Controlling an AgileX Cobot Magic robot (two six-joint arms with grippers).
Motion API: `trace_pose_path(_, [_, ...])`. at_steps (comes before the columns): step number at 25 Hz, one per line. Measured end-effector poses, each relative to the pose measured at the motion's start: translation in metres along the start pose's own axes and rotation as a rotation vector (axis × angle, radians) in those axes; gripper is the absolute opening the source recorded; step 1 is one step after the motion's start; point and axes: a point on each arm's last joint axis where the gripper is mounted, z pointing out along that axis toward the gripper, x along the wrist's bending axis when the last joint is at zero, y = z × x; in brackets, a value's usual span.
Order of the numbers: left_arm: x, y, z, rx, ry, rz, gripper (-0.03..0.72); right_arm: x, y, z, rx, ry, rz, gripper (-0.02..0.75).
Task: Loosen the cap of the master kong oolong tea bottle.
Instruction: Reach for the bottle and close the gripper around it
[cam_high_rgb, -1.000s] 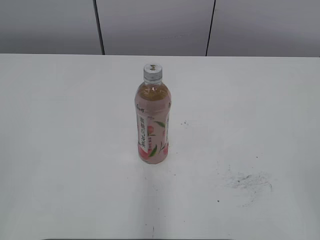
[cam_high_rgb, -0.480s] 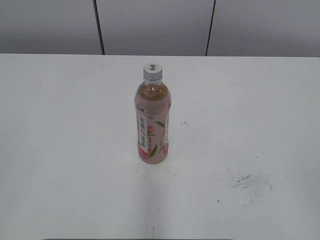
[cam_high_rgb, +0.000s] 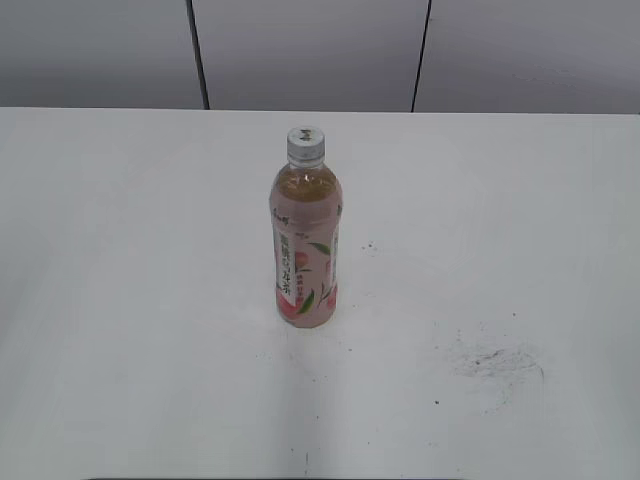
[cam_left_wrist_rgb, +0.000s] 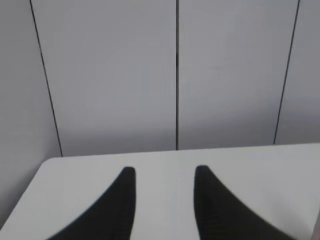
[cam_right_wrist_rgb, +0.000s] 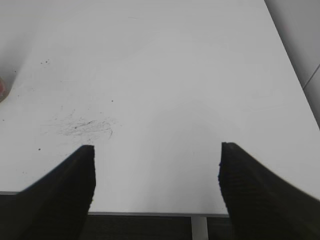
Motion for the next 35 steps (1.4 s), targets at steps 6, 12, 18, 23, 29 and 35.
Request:
trace_pose_path(6, [0.0, -0.022, 0.045, 0.0, -0.006, -0.092, 0.241, 0.0, 0.0, 0.0, 0.0, 0.0, 0.0, 0.579])
trace_pose_path(12, [0.002, -0.071, 0.085, 0.15, 0.028, -0.123, 0.241, 0.0, 0.0, 0.0, 0.0, 0.0, 0.0, 0.579])
trace_pose_path(18, [0.005, -0.095, 0.112, 0.23, 0.062, -0.137, 0.241, 0.0, 0.0, 0.0, 0.0, 0.0, 0.0, 0.579])
trace_pose_path(23, [-0.001, -0.108, 0.133, 0.264, 0.026, -0.116, 0.241, 0.0, 0.0, 0.0, 0.0, 0.0, 0.0, 0.579])
trace_pose_path(29, [-0.043, -0.128, 0.156, 0.263, -0.244, -0.001, 0.241, 0.0, 0.0, 0.0, 0.0, 0.0, 0.0, 0.579])
trace_pose_path(35, [-0.084, -0.157, 0.166, 0.264, -0.502, 0.061, 0.255, 0.0, 0.0, 0.0, 0.0, 0.0, 0.0, 0.579])
